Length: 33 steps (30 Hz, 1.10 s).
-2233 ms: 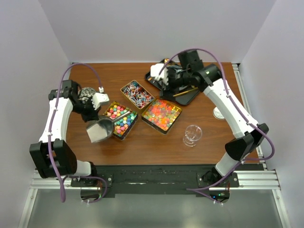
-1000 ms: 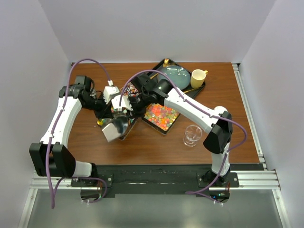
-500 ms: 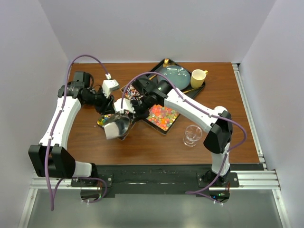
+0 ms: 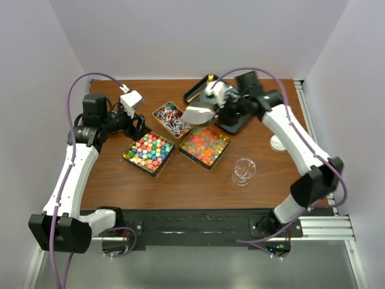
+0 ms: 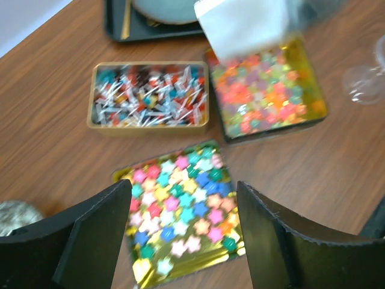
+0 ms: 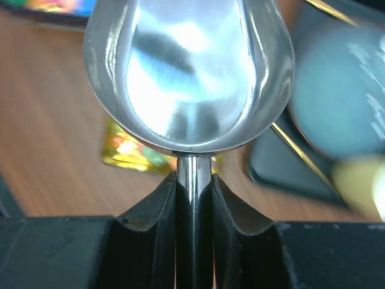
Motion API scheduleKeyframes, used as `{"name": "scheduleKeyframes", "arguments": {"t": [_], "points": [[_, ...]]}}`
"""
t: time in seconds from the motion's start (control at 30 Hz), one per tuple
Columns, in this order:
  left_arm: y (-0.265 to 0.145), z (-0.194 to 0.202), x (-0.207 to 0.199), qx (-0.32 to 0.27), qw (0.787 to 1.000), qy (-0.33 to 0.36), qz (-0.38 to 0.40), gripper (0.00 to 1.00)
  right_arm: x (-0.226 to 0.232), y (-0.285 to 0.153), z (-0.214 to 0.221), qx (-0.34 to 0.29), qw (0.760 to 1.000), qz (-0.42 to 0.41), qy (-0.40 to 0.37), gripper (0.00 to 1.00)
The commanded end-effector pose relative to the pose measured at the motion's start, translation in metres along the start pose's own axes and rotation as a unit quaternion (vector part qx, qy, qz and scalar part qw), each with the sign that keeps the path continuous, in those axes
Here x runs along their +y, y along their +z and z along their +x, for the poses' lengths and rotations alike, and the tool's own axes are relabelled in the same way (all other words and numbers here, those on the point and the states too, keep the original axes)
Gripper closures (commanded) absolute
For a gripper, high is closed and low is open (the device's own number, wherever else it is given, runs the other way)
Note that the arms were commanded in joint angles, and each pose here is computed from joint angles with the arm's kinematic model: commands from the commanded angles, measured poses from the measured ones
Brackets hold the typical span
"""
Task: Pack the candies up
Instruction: Pick up the spatula from the center of the board, then scoop the fake candies from the storage box.
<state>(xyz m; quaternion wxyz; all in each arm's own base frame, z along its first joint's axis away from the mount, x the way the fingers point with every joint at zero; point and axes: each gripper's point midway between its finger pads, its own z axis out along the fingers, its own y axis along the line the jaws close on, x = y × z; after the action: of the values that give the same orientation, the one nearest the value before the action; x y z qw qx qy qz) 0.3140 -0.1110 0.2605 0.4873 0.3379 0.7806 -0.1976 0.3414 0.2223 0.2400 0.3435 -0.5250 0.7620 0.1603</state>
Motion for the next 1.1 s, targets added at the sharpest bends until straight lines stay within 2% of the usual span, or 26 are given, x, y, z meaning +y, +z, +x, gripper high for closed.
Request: {"name": "scheduleKeyframes", "arguments": {"t": [0.0,0.13,0.27,0.3,0.33,0.37,0.4,0.43,0.47,0.53,0.57,0.67,0.77,0.93,1.07], "points": [[0.031,-0.015,-0.055,-0.036,0.993,-0.033,0.106,0.25,-0.049,-0.069,0.025,-0.02,0.98,0.168,0.1,1.0],[0.057,-0.023,-0.103,-0.035,0.985,-0.051,0.164,0.26,-0.062,-0.118,0.07,0.01,0.947,0.27,0.172,1.0],[0.097,-0.015,-0.144,0.015,0.977,-0.08,0.196,0.27,-0.068,-0.159,0.126,0.039,0.906,0.328,0.264,1.0],[0.105,-0.015,-0.167,0.027,0.973,-0.081,0.217,0.28,-0.067,-0.163,0.136,0.042,0.9,0.333,0.279,1.0],[0.112,-0.027,-0.174,0.023,0.972,-0.077,0.221,0.28,-0.066,-0.171,0.138,0.035,0.894,0.342,0.287,1.0],[0.127,-0.02,-0.183,0.042,0.969,-0.08,0.229,0.29,-0.072,-0.184,0.152,0.032,0.876,0.363,0.317,1.0],[0.135,-0.021,-0.202,0.05,0.966,-0.073,0.243,0.28,-0.075,-0.189,0.157,0.028,0.867,0.372,0.33,1.0],[0.141,-0.036,-0.206,0.04,0.967,-0.065,0.241,0.28,-0.076,-0.192,0.161,0.025,0.862,0.373,0.342,1.0],[0.158,-0.027,-0.214,0.059,0.965,-0.067,0.247,0.29,-0.081,-0.198,0.166,0.018,0.852,0.382,0.357,1.0],[0.17,-0.04,-0.231,0.054,0.964,-0.054,0.256,0.3,-0.087,-0.203,0.169,0.007,0.843,0.391,0.37,1.0],[0.184,-0.032,-0.237,0.065,0.963,-0.049,0.258,0.31,-0.091,-0.206,0.168,-0.005,0.837,0.396,0.379,1.0],[0.205,-0.037,-0.256,0.063,0.966,-0.02,0.25,0.32,-0.093,-0.209,0.161,-0.024,0.826,0.397,0.398,1.0],[0.222,-0.036,-0.276,0.07,0.967,0.01,0.244,0.34,-0.089,-0.212,0.148,-0.054,0.829,0.391,0.395,1.0],[0.249,-0.021,-0.29,0.086,0.973,0.031,0.211,0.35,-0.075,-0.218,0.145,-0.058,0.834,0.391,0.385,1.0],[0.264,-0.006,-0.304,0.102,0.973,0.043,0.201,0.4,-0.068,-0.22,0.145,-0.059,0.836,0.392,0.379,1.0]]}}
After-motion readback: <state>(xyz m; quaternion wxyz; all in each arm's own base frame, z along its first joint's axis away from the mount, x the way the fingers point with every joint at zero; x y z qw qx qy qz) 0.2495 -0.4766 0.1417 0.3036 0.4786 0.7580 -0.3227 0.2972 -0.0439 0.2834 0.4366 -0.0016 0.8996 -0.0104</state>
